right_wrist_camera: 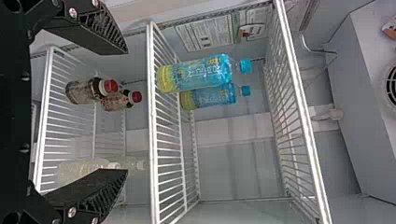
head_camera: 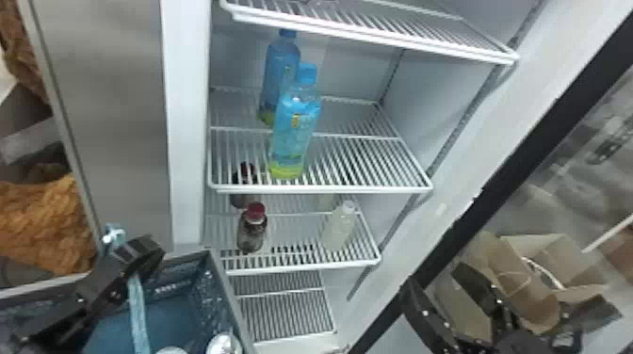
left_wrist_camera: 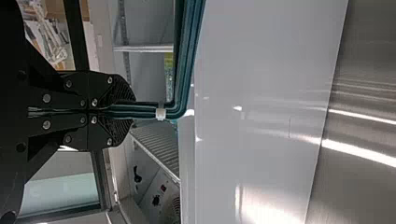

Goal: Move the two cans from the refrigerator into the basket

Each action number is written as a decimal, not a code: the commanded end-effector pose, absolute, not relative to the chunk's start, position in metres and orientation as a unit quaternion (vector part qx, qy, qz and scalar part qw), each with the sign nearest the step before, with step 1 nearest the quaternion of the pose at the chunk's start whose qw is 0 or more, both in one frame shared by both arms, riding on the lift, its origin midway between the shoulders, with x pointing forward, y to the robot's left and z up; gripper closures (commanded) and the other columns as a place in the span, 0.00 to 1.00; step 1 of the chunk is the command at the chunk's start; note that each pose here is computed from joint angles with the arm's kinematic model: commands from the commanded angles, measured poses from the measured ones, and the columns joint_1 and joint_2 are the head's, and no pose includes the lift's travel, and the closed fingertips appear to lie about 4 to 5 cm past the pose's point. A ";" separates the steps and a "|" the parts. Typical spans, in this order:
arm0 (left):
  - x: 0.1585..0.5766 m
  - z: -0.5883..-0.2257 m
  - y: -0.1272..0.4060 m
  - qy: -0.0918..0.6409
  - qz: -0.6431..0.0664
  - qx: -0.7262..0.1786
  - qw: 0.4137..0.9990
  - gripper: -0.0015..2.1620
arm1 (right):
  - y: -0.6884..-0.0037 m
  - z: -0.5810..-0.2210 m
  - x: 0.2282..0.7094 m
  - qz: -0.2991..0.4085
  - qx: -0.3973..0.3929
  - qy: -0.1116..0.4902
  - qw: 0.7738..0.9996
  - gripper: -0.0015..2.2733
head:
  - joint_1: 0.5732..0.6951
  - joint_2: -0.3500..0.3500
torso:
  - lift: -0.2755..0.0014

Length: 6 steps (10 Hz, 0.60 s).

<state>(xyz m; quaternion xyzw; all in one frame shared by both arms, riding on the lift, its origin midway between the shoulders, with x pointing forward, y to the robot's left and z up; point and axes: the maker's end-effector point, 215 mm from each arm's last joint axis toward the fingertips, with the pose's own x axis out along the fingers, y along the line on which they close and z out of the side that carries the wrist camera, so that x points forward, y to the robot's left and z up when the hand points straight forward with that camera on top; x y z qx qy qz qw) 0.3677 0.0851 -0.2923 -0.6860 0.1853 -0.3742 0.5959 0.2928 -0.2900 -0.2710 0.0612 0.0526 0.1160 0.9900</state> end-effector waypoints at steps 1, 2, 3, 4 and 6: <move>0.368 -0.292 0.085 0.185 -0.374 -0.686 0.596 0.56 | -0.290 -0.272 0.293 0.116 0.062 0.052 0.990 0.06 | 1.00 0.00 | 0.87; 0.368 -0.293 0.086 0.185 -0.374 -0.686 0.597 0.56 | -0.289 -0.272 0.294 0.117 0.063 0.052 0.990 0.06 | 1.00 0.00 | 0.87; 0.368 -0.293 0.086 0.186 -0.373 -0.685 0.598 0.56 | -0.288 -0.272 0.295 0.119 0.063 0.051 0.990 0.06 | 1.00 0.00 | 0.87; 0.369 -0.292 0.086 0.185 -0.374 -0.685 0.597 0.56 | -0.288 -0.271 0.296 0.121 0.062 0.049 0.990 0.06 | 1.00 0.00 | 0.87; 0.368 -0.292 0.086 0.185 -0.374 -0.685 0.597 0.56 | -0.288 -0.274 0.296 0.120 0.063 0.051 0.989 0.06 | 1.00 0.01 | 0.87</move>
